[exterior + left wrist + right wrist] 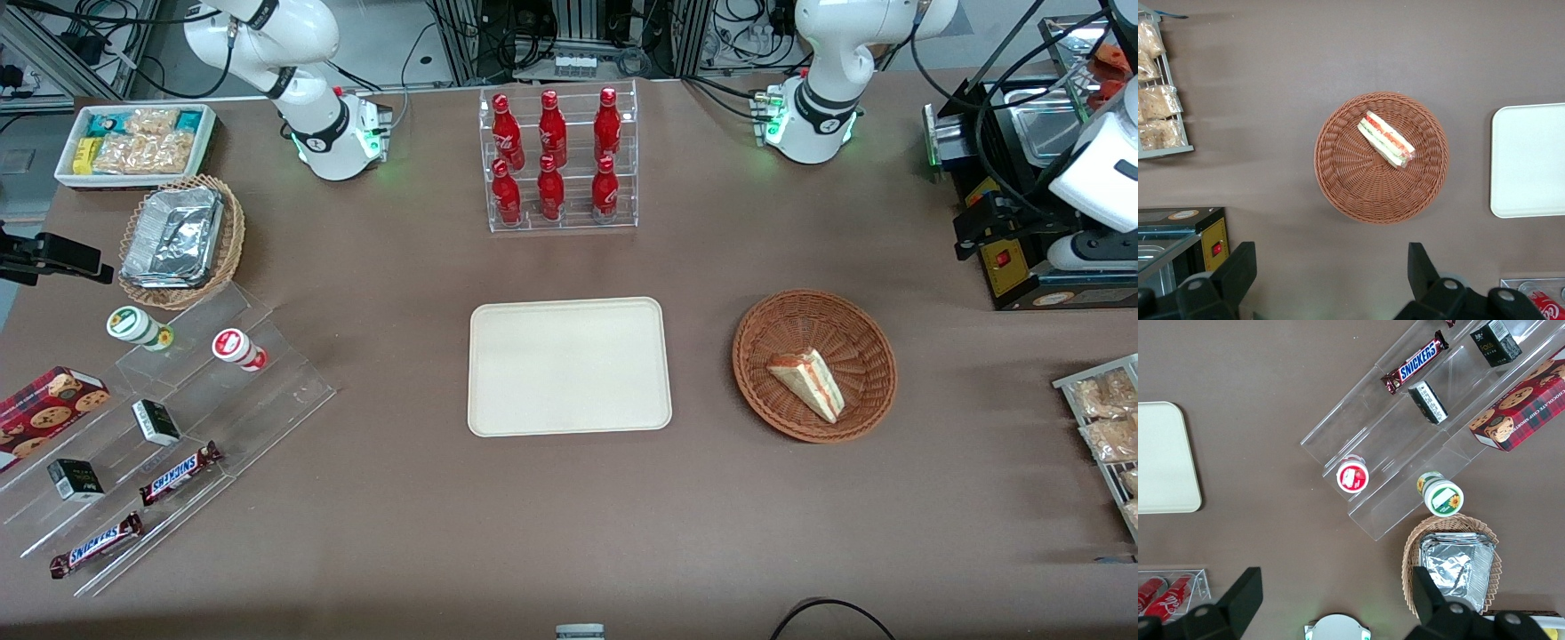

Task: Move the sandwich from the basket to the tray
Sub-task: 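Move the left gripper down over the wrapped sandwich in the wicker basket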

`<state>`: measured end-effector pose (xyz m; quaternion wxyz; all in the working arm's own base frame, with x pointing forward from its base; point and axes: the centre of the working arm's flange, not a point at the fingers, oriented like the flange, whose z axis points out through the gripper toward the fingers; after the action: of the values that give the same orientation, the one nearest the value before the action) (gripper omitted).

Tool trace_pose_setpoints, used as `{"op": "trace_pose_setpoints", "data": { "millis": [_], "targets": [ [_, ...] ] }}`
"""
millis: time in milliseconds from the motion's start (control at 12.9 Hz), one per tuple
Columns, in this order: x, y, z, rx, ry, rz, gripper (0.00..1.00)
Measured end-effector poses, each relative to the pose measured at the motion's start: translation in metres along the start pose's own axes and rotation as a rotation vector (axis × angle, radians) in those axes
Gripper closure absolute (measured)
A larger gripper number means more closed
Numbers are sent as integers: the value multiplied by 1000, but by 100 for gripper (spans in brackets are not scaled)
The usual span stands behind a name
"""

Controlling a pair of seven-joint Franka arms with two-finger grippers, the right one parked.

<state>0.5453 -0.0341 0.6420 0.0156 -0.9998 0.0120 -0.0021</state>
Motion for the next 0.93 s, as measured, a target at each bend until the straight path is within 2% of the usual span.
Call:
{"op": "trace_pose_setpoints", "data": {
  "millis": [233,466,699,932],
  "targets": [
    [0,-2,0,-1,0,-4,0],
    [7,6,16,-1,-15,7,0],
    [32,24,70,-3,-38,-24,0],
    [45,42,134,-8,-13,-103,0]
  ]
}}
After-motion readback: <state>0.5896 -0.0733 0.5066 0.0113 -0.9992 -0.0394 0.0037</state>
